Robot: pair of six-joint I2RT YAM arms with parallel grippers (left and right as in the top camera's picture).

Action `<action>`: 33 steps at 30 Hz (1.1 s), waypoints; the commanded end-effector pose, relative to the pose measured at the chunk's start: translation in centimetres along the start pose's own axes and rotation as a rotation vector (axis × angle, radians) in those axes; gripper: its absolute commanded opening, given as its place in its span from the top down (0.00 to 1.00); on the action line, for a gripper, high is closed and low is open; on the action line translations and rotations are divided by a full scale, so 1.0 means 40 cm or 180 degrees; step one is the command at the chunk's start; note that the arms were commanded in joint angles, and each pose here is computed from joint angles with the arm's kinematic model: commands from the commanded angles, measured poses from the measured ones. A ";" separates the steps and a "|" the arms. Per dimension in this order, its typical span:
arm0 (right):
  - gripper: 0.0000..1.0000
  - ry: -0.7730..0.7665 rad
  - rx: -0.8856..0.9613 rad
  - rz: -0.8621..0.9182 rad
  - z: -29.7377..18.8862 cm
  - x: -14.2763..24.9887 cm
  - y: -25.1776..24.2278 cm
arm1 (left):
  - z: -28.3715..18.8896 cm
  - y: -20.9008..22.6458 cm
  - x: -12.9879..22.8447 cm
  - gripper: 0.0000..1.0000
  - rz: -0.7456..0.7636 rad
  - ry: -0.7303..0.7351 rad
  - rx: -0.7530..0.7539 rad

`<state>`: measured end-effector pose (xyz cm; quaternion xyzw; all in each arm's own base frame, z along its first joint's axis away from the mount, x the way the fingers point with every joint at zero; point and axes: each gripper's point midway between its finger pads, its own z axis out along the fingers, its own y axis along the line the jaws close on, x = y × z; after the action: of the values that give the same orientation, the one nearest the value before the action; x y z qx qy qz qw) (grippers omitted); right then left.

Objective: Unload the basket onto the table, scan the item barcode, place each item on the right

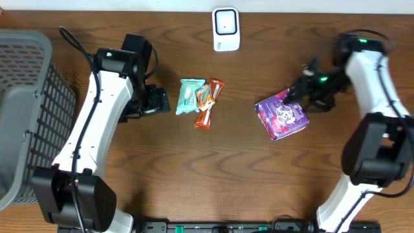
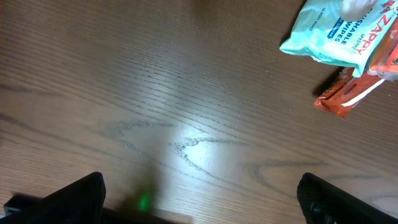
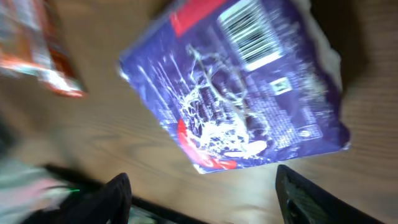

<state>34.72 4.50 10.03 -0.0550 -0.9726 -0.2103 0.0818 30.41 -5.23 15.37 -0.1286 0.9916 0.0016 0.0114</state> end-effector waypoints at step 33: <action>0.99 -0.1105 0.2689 -0.0097 0.274 0.012 -0.019 | 0.006 0.009 -0.001 0.02 -0.0011 0.0013 -0.0062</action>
<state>33.53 7.65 1.32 -0.0279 -0.9531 0.2776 -0.1170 30.41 -5.23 15.37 -0.1286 0.9916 0.0016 0.0114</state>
